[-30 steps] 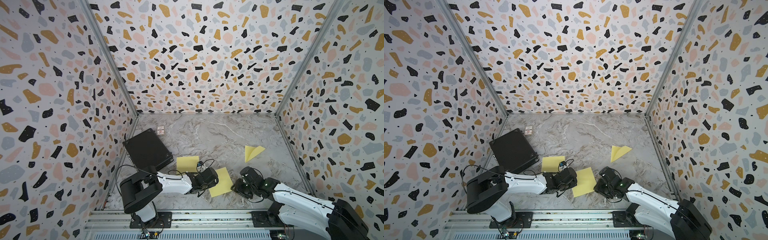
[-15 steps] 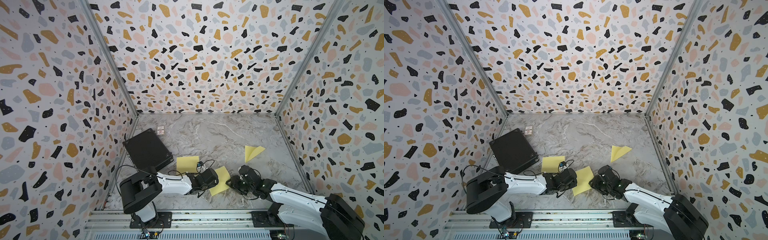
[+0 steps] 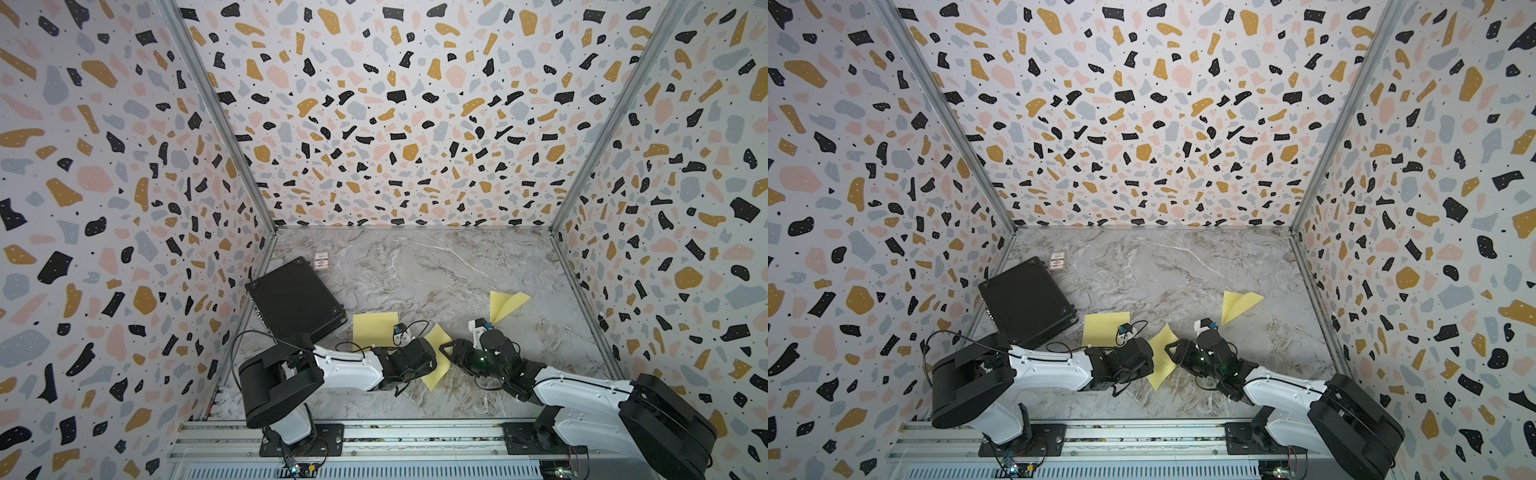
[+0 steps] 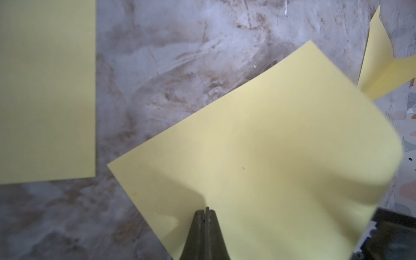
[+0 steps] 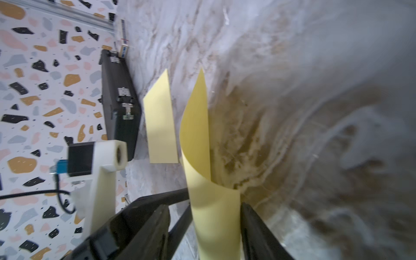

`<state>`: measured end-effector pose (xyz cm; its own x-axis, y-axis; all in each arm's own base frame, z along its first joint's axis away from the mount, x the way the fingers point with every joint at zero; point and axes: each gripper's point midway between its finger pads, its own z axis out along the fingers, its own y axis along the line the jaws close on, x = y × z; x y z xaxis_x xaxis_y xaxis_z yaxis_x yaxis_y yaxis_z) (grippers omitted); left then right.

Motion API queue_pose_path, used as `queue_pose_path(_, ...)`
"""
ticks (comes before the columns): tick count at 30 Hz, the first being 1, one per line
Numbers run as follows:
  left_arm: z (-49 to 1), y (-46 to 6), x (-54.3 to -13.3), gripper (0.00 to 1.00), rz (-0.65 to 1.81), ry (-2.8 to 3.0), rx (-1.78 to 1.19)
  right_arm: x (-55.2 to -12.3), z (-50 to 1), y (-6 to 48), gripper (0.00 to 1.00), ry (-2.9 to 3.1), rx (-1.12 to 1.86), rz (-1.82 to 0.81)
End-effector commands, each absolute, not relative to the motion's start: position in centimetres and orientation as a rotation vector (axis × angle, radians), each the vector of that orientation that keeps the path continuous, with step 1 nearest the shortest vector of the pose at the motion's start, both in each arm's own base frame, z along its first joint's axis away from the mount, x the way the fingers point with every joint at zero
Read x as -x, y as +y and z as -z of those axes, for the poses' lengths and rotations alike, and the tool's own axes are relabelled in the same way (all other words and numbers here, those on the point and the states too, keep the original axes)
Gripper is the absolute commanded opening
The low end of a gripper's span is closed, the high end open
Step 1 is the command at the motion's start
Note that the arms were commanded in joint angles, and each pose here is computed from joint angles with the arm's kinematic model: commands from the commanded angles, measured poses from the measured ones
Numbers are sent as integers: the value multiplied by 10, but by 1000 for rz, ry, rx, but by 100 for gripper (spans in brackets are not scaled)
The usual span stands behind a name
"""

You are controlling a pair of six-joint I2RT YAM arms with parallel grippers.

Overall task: Fold the square paper diagonally
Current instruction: Fold the paper at the center of the board.

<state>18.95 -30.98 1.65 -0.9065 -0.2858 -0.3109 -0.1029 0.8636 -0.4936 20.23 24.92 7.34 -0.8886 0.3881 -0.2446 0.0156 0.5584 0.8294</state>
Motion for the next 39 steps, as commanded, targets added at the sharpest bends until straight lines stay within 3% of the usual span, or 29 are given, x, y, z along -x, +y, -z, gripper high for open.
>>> queue_pose_path(1, 23, -264, -165, 0, 411, 2791, 279, -210, -109, 266, 57, 2237, -215, -1400)
queue_pose_path(15, 25, -256, -164, 0, 377, 2791, 286, -191, -53, 239, 51, 2498, -248, -1142)
queue_pose_path(32, 23, -260, -164, 0, 413, 2781, 232, -182, -49, 197, 19, 2517, -298, -918)
queue_pose_path(39, 13, -277, -162, 0, 611, 2737, 163, -181, -39, 190, 0, 2607, -251, -772)
